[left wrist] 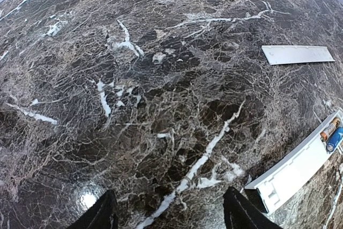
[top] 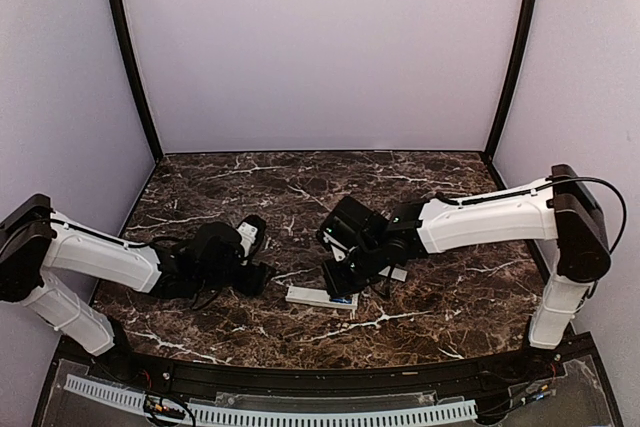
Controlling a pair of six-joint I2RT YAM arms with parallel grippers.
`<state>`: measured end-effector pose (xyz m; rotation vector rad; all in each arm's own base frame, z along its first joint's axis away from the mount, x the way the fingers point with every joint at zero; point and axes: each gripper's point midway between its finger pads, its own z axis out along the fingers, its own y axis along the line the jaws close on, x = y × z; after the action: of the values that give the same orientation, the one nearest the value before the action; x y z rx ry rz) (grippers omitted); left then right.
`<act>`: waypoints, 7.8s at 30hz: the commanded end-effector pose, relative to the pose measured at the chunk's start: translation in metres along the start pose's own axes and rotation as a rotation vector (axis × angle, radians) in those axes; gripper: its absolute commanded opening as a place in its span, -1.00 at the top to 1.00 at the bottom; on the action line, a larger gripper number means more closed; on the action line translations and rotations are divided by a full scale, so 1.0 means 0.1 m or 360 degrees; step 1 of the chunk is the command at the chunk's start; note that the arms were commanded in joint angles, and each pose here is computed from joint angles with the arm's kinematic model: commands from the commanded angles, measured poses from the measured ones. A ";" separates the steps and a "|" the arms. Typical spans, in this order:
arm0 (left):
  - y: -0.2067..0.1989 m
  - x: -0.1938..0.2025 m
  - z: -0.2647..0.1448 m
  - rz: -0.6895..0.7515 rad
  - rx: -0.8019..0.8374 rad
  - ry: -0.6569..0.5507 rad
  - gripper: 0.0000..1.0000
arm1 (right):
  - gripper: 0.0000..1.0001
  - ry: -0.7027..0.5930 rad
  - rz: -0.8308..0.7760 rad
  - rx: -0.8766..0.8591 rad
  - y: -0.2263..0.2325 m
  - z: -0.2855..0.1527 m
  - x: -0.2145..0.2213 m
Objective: Load the batteries into the remote control
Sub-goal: Load the battery into the battery compartment, then pick up the battery cover at the center of the board.
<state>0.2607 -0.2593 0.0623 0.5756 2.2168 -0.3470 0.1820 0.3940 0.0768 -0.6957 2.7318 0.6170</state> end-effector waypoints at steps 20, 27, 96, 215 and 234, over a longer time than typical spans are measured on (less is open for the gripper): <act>-0.08 0.09 0.09 0.0080 0.0039 0.0051 -0.35 | 1.00 0.0113 0.0115 0.0154 -0.31 0.26 0.16; -0.08 0.10 0.09 0.0092 0.0031 0.0058 -0.36 | 1.00 0.0137 0.0141 0.0180 -0.43 0.31 0.25; -0.09 0.04 0.04 0.0112 0.0039 0.0035 -0.36 | 1.00 0.0055 0.0082 0.0208 -0.50 0.14 -0.07; -0.08 -0.07 0.04 0.0168 0.0012 -0.0013 -0.40 | -0.07 0.0311 -0.0882 0.0225 -1.04 0.08 -0.71; -0.06 -0.07 0.04 0.0174 -0.0004 -0.0022 -0.41 | 0.62 0.0294 -0.0773 0.0232 -1.05 0.28 -0.82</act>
<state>0.2633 -0.2654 0.0626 0.6763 2.1746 -0.2960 0.3116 0.3575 0.0606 -1.3744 2.5247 0.2445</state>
